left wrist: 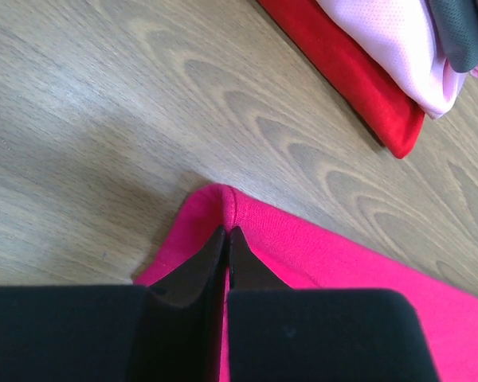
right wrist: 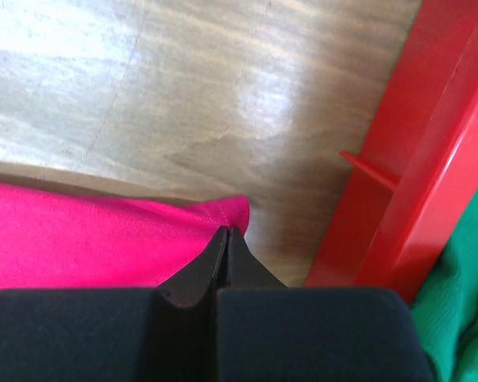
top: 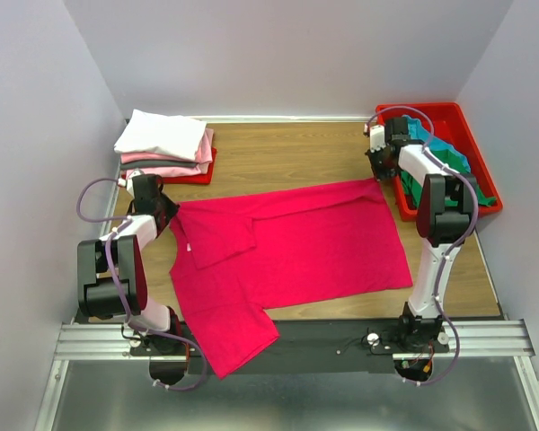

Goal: Fold and stack the t-shirts
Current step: Fold the tshirt

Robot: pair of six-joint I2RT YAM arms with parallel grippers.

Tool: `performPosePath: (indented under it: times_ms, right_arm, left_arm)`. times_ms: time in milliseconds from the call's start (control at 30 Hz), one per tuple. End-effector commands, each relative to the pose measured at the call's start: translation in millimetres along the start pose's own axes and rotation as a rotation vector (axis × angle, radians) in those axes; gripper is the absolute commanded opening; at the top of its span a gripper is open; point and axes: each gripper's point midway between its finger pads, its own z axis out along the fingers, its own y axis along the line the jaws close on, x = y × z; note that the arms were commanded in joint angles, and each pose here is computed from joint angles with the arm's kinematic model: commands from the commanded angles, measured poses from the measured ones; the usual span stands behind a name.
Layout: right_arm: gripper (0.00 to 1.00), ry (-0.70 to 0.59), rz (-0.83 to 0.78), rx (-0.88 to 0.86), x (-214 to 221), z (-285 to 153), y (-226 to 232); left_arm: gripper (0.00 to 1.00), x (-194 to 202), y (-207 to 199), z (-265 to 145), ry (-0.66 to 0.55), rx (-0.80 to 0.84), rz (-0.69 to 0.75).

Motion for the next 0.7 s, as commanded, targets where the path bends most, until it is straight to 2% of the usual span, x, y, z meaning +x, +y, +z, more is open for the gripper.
performPosePath:
  times_ms: [0,67,100,133,200,233,267,400,467,600,667]
  right_arm:
    - [0.08,-0.026,-0.012,0.051,-14,2,-14]
    - [0.21,-0.042,-0.017,0.041,-19,-1,-13]
    - [0.27,-0.058,-0.022,0.037,-24,-6,-11]
    - [0.34,-0.071,-0.026,0.028,-27,-11,-10]
    - [0.40,-0.084,-0.032,0.015,-29,-18,-6]
    - [0.45,-0.112,-0.037,0.001,-35,-30,-3]
    - [0.49,-0.119,-0.047,-0.004,-35,-35,-2]
    - [0.59,-0.158,-0.109,-0.057,-32,-63,12]
    - [0.60,-0.155,-0.172,-0.120,-20,-74,25]
    - [0.60,-0.090,-0.280,-0.245,14,-80,49]
    - [0.60,-0.052,-0.341,-0.392,42,-87,76]
  left_arm:
    - [0.09,-34,-4,-4,-0.086,-0.013,0.016]
    - [0.11,-35,-7,-5,-0.080,-0.002,0.029]
    - [0.15,-37,-11,-6,-0.076,0.016,0.033]
    - [0.30,-36,-15,-6,-0.066,0.029,0.039]
    - [0.46,-37,-26,-13,-0.055,0.083,0.045]
    - [0.58,-38,-30,-16,-0.055,0.102,0.048]
    - [0.62,-37,-32,-19,-0.050,0.114,0.048]
    - [0.67,-45,-51,-41,-0.059,0.201,0.073]
    - [0.70,-47,-54,-50,-0.062,0.218,0.092]
    - [0.72,-54,-78,-86,-0.096,0.352,0.148]
    - [0.74,-46,-80,-95,-0.087,0.394,0.177]
